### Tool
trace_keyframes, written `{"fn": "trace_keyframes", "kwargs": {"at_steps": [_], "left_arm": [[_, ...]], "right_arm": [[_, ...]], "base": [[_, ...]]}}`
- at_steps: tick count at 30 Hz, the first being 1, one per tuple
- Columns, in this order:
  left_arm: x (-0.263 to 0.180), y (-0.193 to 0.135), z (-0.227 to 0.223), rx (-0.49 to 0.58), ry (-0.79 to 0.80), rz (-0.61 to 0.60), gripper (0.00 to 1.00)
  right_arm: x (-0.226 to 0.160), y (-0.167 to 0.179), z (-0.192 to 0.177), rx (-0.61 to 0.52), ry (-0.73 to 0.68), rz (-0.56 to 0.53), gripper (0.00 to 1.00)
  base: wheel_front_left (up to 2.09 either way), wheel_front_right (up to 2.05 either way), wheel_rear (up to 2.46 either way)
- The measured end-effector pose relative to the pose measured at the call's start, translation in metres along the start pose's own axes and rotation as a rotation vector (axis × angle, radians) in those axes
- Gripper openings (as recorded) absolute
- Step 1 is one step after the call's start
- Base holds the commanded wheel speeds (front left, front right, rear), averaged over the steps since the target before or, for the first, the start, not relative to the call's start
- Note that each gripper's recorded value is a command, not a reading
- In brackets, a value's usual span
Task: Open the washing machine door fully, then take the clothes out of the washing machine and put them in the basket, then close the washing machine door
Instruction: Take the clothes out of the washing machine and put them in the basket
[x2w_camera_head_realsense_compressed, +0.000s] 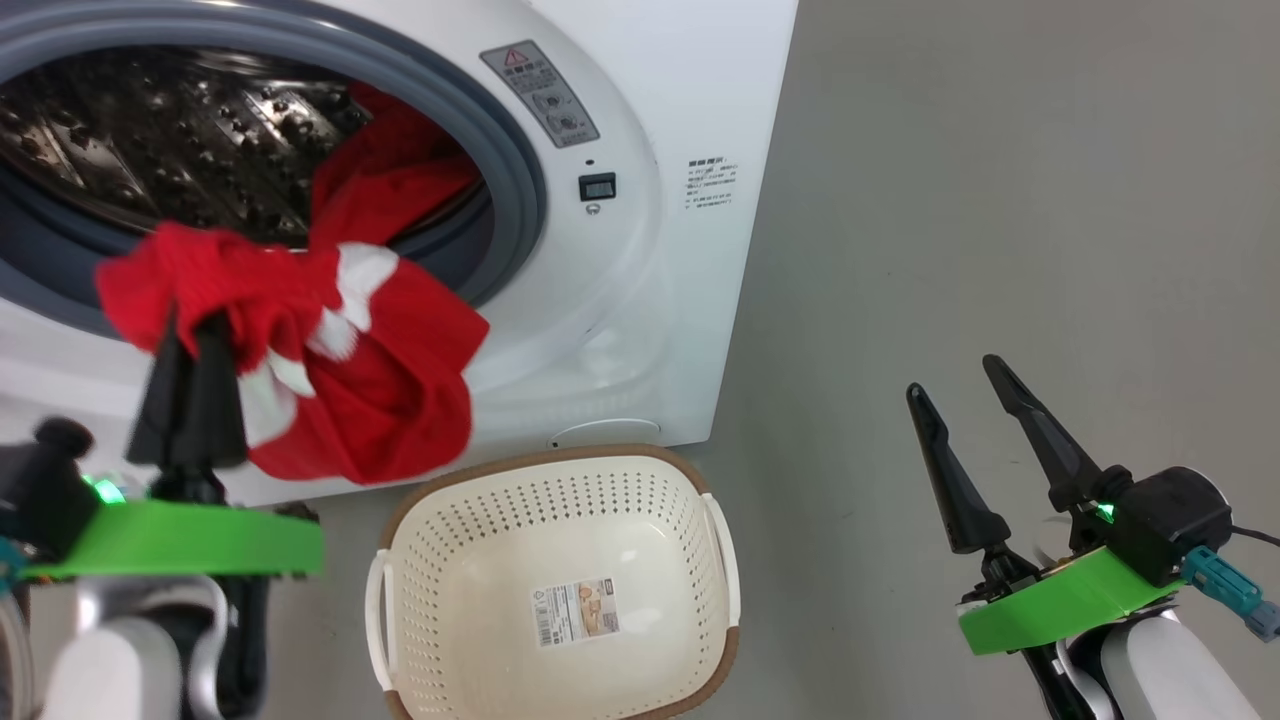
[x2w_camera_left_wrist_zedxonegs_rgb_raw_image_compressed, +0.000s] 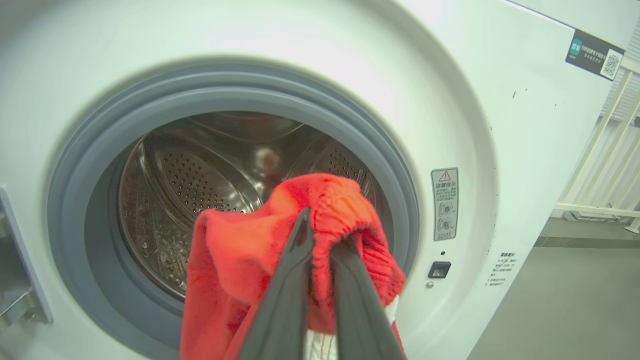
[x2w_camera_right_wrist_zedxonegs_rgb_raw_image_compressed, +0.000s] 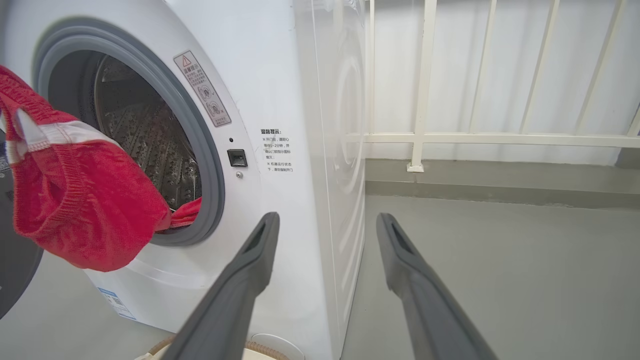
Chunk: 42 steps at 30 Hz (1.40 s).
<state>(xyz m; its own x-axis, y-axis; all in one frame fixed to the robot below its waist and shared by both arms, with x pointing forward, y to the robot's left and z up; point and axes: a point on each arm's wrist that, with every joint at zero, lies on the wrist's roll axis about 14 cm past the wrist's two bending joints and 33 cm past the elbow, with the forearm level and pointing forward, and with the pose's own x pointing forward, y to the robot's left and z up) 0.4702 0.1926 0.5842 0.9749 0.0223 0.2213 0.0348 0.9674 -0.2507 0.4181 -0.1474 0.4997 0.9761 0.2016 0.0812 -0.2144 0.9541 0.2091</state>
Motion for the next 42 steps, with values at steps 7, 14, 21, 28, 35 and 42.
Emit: {"fn": "trace_keyframes", "kwargs": {"at_steps": [7,14,21,28,35,42], "left_arm": [[-0.025,0.001,-0.041,-0.029,0.149,0.033,0.0],[-0.048,0.018,-0.121,-0.105,0.388,0.114,0.0],[-0.054,0.022,-0.183,-0.162,0.574,0.156,0.0],[-0.064,0.023,-0.235,-0.173,0.729,0.18,0.0],[-0.075,0.022,-0.283,-0.176,0.885,0.2,0.0],[-0.089,0.02,-0.321,-0.217,1.021,0.229,0.0]], "right_arm": [[0.0,0.0,0.0,-0.002,-0.001,0.001,1.0],[0.005,-0.004,-0.014,0.002,0.033,0.0,1.0],[0.019,-0.005,-0.022,0.006,0.04,0.009,1.0],[0.032,-0.007,-0.033,0.008,0.055,0.014,1.0],[0.041,-0.013,-0.047,0.011,0.078,0.008,1.0],[0.048,-0.017,-0.06,0.017,0.098,0.001,1.0]], "base": [[0.0,0.0,0.0],[0.0,0.0,0.0],[0.0,0.0,0.0],[0.0,0.0,0.0],[0.0,0.0,0.0],[0.0,0.0,0.0]]}}
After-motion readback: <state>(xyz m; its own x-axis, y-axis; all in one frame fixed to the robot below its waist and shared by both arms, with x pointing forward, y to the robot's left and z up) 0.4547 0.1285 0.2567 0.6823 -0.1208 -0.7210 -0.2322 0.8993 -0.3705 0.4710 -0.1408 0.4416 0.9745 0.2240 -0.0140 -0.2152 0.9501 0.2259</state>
